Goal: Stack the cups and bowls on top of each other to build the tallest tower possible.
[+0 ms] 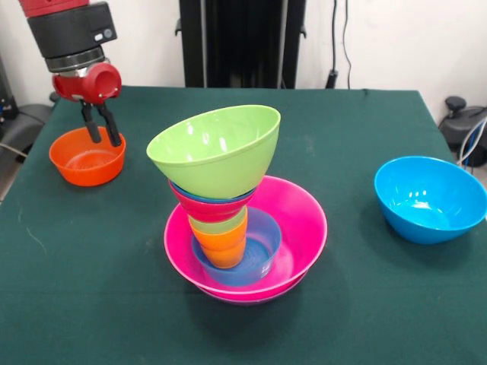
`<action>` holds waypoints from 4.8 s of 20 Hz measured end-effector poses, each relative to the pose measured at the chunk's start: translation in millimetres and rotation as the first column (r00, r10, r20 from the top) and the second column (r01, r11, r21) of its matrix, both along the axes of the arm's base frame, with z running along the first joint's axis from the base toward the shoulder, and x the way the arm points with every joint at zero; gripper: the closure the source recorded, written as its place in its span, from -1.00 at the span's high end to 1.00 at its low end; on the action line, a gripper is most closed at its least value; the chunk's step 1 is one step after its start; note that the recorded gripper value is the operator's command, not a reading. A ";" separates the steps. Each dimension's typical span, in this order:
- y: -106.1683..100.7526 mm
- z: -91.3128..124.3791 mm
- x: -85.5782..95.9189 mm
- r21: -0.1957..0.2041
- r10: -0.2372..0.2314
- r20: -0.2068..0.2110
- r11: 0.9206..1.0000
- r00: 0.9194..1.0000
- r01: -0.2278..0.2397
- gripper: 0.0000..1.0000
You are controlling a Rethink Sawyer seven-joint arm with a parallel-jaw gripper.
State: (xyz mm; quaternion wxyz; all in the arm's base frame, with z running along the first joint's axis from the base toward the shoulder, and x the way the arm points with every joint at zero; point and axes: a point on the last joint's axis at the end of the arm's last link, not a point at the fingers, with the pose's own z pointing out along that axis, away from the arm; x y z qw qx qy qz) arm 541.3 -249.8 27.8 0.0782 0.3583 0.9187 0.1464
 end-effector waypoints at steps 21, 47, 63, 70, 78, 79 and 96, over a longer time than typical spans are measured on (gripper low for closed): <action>9.8 -28.3 14.5 0.058 -0.011 0.012 0.998 1.000 0.011 1.00; -5.0 -30.8 32.6 0.003 -0.009 0.032 1.000 0.999 0.009 1.00; 3.7 -36.5 8.1 -0.119 0.045 -0.084 0.991 0.995 -0.054 1.00; -38.0 -18.9 -9.6 -0.187 -0.008 -0.099 0.982 0.995 -0.011 1.00; -83.7 3.0 -32.3 -0.243 -0.075 -0.110 0.969 0.991 0.046 1.00; -85.9 3.2 -34.2 -0.245 -0.079 -0.111 0.968 0.991 0.050 1.00; -82.1 -0.3 -50.9 -0.227 -0.090 -0.136 0.972 0.987 0.057 1.00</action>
